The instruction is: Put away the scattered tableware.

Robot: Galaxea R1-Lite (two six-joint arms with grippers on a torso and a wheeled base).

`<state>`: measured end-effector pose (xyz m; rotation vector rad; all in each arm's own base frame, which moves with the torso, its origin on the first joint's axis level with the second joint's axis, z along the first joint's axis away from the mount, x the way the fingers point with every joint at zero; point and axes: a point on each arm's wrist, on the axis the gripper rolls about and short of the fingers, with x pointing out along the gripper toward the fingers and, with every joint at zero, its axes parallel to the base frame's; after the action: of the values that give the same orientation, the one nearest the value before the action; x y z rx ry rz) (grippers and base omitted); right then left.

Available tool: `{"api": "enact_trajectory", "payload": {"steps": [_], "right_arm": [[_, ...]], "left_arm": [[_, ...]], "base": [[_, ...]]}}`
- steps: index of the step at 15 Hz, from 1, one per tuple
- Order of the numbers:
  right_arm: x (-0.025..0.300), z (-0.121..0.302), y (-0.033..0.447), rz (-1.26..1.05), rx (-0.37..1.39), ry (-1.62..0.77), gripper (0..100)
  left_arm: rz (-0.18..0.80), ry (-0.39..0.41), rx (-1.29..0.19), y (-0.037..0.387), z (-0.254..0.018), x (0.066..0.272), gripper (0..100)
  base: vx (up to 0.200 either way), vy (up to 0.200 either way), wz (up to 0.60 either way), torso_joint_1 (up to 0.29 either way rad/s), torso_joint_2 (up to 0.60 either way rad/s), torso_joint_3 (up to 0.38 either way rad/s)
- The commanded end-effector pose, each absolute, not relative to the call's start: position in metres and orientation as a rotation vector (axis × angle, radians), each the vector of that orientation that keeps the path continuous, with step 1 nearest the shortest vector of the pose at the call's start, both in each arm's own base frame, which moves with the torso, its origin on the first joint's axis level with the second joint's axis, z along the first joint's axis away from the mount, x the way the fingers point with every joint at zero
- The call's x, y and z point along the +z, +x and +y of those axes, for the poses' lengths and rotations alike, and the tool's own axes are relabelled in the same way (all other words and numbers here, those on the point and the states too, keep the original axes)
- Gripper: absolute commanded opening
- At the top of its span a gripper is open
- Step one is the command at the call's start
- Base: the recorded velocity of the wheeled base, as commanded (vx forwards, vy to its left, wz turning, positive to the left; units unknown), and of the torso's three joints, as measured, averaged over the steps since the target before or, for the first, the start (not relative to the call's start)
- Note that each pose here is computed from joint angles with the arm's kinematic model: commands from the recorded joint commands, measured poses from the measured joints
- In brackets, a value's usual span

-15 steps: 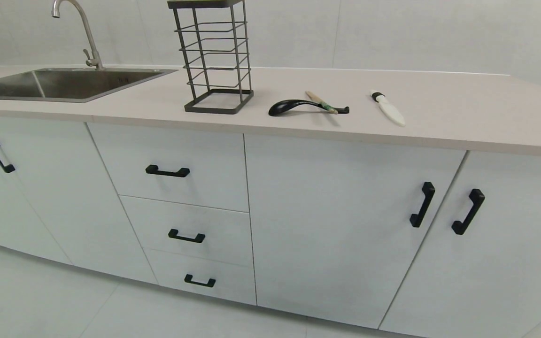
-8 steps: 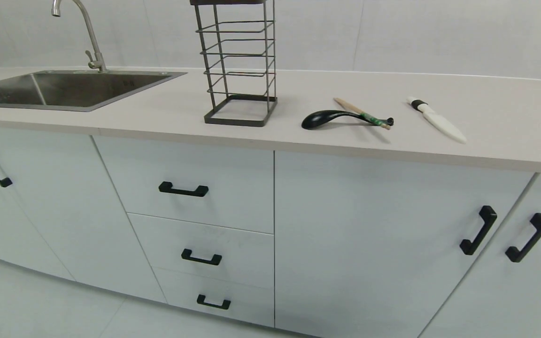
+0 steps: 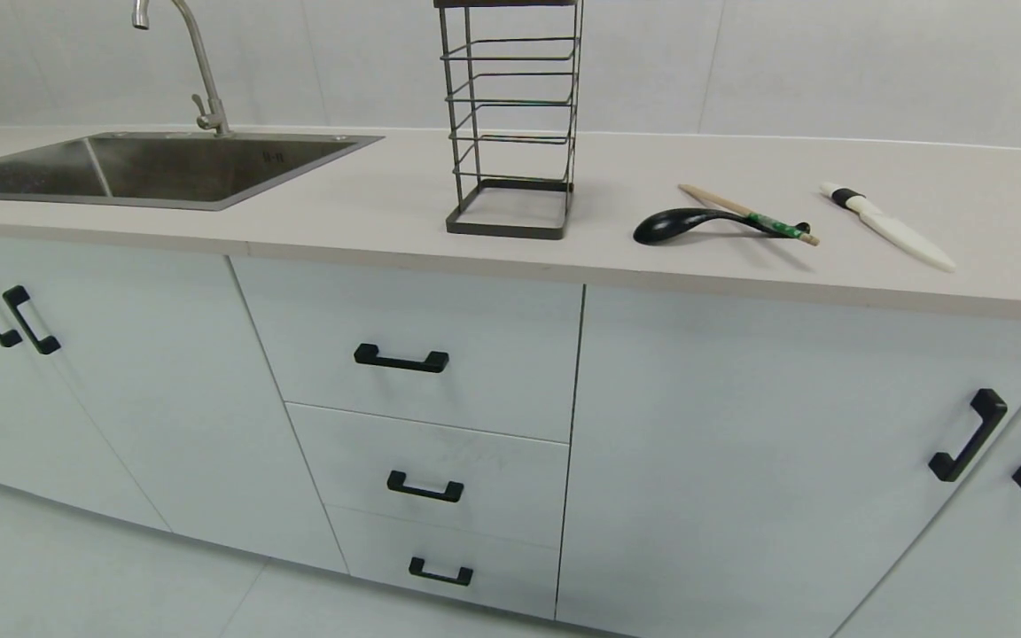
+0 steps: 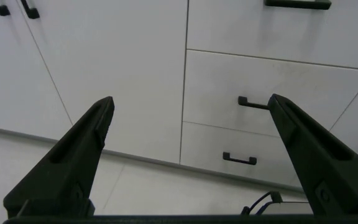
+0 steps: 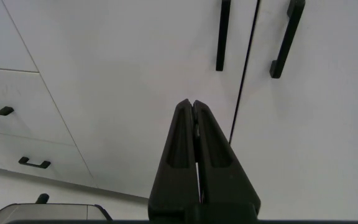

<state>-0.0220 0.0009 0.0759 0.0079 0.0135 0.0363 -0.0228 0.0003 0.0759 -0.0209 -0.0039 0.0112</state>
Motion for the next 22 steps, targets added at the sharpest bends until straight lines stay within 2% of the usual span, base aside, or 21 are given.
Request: {"api": "enact_trajectory", "payload": {"steps": [1, 5, 7, 8, 9, 10, 12, 14, 16, 17, 19, 20, 22], "right_arm": [[0.076, 0.001, -0.022, 0.014, 0.037, 0.008, 0], [0.076, 0.001, -0.022, 0.014, 0.037, 0.008, 0], [0.076, 0.001, -0.022, 0.014, 0.037, 0.008, 0], [0.076, 0.001, -0.022, 0.014, 0.037, 0.008, 0], [0.076, 0.001, -0.022, 0.014, 0.037, 0.008, 0], [0.076, 0.001, -0.022, 0.014, 0.037, 0.008, 0], [0.076, 0.001, -0.022, 0.014, 0.037, 0.008, 0], [0.076, 0.001, -0.022, 0.014, 0.037, 0.008, 0], [0.076, 0.001, -0.022, 0.014, 0.037, 0.008, 0], [0.076, 0.001, -0.022, 0.014, 0.037, 0.008, 0], [0.076, 0.001, -0.022, 0.014, 0.037, 0.008, 0], [0.076, 0.001, -0.022, 0.014, 0.037, 0.008, 0], [0.076, 0.001, -0.022, 0.014, 0.037, 0.008, 0]], "left_arm": [[-0.003, -0.014, 0.006, -0.023, 0.000, 0.076, 100], [-0.002, 0.005, 0.002, -0.023, 0.000, 0.076, 100], [-0.027, 0.028, -0.069, -0.023, -0.002, 0.078, 100], [-0.184, 0.037, -0.094, -0.029, -0.002, 0.106, 100], [-0.269, 0.042, -0.091, -0.035, -0.003, 0.128, 100], [-0.242, 0.073, -0.095, -0.031, -0.003, 0.144, 100], [-0.182, 0.142, -0.177, -0.021, -0.004, 0.148, 100], [-0.111, 0.269, -0.272, -0.005, -0.006, 0.155, 100], [-0.070, 0.347, -0.352, 0.008, -0.008, 0.163, 100], [-0.016, 0.400, -0.394, 0.021, -0.008, 0.165, 100], [0.052, 0.476, -0.424, 0.035, -0.009, 0.161, 100], [0.081, 0.543, -0.443, 0.041, -0.009, 0.157, 100], [0.109, 0.632, -0.468, 0.048, -0.009, 0.153, 100]], "base": [[0.000, 0.000, 0.00, 0.000, 0.00, 0.000], [0.000, 0.000, 0.00, 0.000, 0.00, 0.000], [0.000, 0.000, 0.00, 0.000, 0.00, 0.000], [0.000, 0.000, 0.00, 0.000, 0.00, 0.000], [0.000, 0.000, 0.00, 0.000, 0.00, 0.000], [0.000, 0.000, 0.00, 0.000, 0.00, 0.000], [0.000, 0.000, 0.00, 0.000, 0.00, 0.000], [0.000, 0.000, 0.00, 0.000, 0.00, 0.000], [0.000, 0.000, 0.00, 0.000, 0.00, 0.000], [0.000, 0.000, 0.00, 0.000, 0.00, 0.000], [0.000, 0.000, 0.00, 0.000, 0.00, 0.000], [0.000, 0.000, 0.00, 0.000, 0.00, 0.000], [0.000, 0.000, 0.00, 0.000, 0.00, 0.000]]}}
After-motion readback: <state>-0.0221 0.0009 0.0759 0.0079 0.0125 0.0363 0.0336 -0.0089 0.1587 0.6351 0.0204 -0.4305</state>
